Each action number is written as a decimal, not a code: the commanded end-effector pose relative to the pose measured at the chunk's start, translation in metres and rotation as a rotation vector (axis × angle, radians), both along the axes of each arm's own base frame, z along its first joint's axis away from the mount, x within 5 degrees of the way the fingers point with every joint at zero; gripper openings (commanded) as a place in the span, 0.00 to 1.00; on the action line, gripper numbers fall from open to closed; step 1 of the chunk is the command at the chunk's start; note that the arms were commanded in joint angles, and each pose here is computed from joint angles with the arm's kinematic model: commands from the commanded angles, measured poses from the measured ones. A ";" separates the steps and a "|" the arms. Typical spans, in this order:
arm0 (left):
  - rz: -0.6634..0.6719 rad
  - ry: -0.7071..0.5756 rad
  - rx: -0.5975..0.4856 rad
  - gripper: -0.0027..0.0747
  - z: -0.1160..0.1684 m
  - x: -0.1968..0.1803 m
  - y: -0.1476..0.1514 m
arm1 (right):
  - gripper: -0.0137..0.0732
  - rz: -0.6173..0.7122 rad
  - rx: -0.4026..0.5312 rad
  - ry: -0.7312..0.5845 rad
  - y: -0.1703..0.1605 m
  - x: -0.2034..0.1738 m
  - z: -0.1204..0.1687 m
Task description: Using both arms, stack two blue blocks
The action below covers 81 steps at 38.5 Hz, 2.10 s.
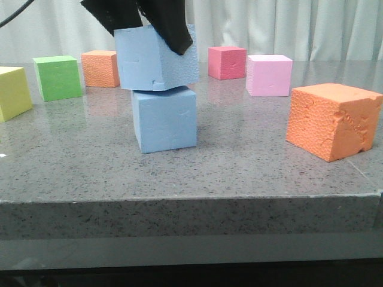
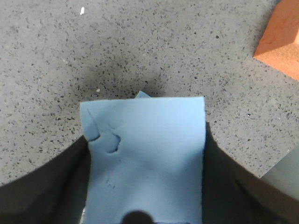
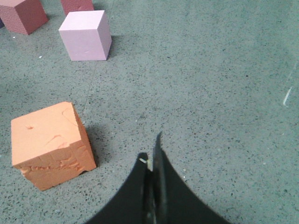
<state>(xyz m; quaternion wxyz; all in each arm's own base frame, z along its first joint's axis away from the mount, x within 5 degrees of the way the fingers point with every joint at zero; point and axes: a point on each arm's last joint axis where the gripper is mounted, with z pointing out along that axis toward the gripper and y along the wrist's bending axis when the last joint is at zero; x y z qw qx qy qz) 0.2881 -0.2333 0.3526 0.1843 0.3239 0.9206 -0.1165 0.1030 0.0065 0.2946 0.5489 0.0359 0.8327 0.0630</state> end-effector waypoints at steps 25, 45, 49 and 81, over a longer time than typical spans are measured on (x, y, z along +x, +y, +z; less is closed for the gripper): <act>-0.009 -0.080 -0.072 0.73 0.031 -0.011 0.004 | 0.09 -0.006 -0.021 -0.098 -0.001 0.002 0.015; -0.010 -0.182 -0.105 0.63 0.078 -0.017 0.012 | 0.09 -0.007 -0.021 -0.099 -0.001 0.002 0.015; -0.009 -0.199 -0.116 0.46 0.084 -0.017 0.013 | 0.09 -0.007 -0.021 -0.100 -0.001 0.002 0.015; 0.017 -0.430 -0.281 0.01 0.118 -0.126 0.100 | 0.09 -0.007 -0.021 -0.099 -0.001 0.002 0.015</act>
